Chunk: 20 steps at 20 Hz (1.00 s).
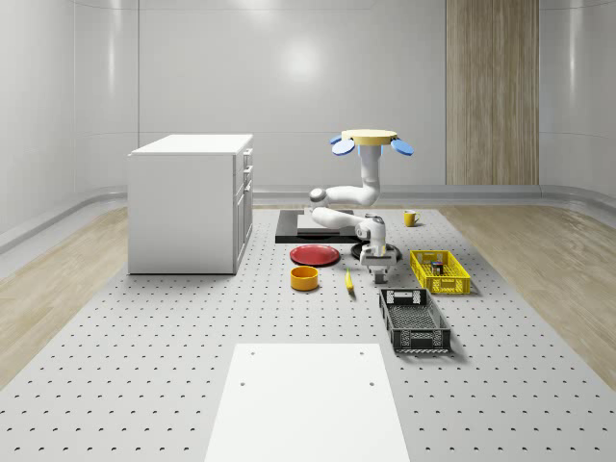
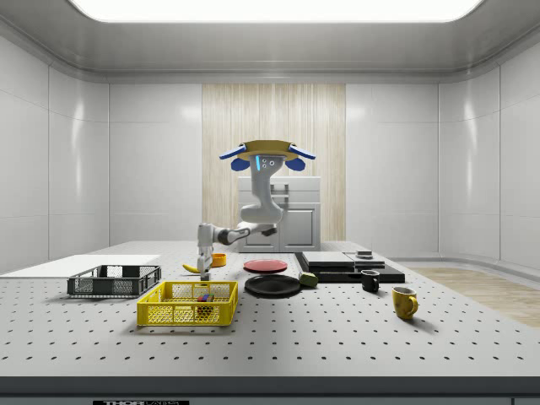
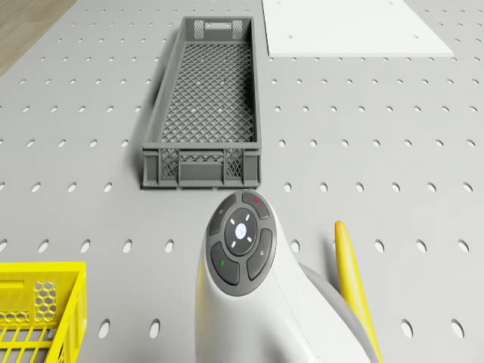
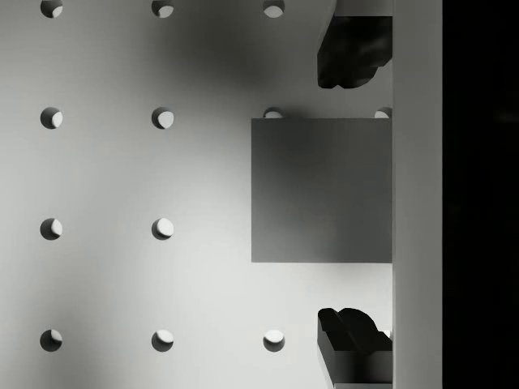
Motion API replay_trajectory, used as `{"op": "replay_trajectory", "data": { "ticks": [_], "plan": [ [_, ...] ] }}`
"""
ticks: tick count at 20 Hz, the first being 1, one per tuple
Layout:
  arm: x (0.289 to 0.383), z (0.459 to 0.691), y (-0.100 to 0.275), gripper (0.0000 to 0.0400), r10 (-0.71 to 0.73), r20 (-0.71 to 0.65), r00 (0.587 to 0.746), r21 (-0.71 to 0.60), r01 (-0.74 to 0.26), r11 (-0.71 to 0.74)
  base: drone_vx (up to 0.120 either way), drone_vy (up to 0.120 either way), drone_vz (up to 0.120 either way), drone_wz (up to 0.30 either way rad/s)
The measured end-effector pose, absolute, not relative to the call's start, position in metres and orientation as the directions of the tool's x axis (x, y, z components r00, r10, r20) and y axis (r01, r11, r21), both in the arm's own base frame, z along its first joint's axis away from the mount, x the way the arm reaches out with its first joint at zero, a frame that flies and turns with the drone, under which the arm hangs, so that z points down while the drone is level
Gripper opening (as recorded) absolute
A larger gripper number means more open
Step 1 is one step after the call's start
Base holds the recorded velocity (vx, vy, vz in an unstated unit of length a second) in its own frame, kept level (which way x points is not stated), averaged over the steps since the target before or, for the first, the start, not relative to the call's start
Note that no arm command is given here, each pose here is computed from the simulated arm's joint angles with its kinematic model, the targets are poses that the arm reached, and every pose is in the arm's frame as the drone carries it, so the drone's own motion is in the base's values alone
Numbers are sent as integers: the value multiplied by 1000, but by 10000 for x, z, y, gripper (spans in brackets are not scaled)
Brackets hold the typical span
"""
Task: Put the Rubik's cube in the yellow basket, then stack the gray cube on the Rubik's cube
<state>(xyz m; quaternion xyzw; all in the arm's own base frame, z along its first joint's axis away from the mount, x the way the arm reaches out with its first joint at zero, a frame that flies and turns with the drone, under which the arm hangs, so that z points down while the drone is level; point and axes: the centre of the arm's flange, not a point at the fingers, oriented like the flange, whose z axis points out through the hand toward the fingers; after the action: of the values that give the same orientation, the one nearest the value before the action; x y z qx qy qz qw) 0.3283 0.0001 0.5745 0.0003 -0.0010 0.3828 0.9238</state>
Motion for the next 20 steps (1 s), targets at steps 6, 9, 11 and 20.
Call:
{"op": "replay_trajectory", "data": {
  "ticks": [6, 9, 11, 20],
  "plan": [
    [3361, 5762, 0, 400, 707, 2, 707, 0, -707, 707, 0, 0, 0, 0],
    [3308, 5765, 0, 400, 707, 2, 707, 0, -707, 707, 0, 0, 0, 0],
    [3279, 5766, 0, 400, 707, 2, 707, 0, -707, 707, 0, 0, 0, 0],
    [3170, 5844, 0, 400, 707, 2, 707, 0, -707, 707, 0, 0, 0, 0]
  ]
}}
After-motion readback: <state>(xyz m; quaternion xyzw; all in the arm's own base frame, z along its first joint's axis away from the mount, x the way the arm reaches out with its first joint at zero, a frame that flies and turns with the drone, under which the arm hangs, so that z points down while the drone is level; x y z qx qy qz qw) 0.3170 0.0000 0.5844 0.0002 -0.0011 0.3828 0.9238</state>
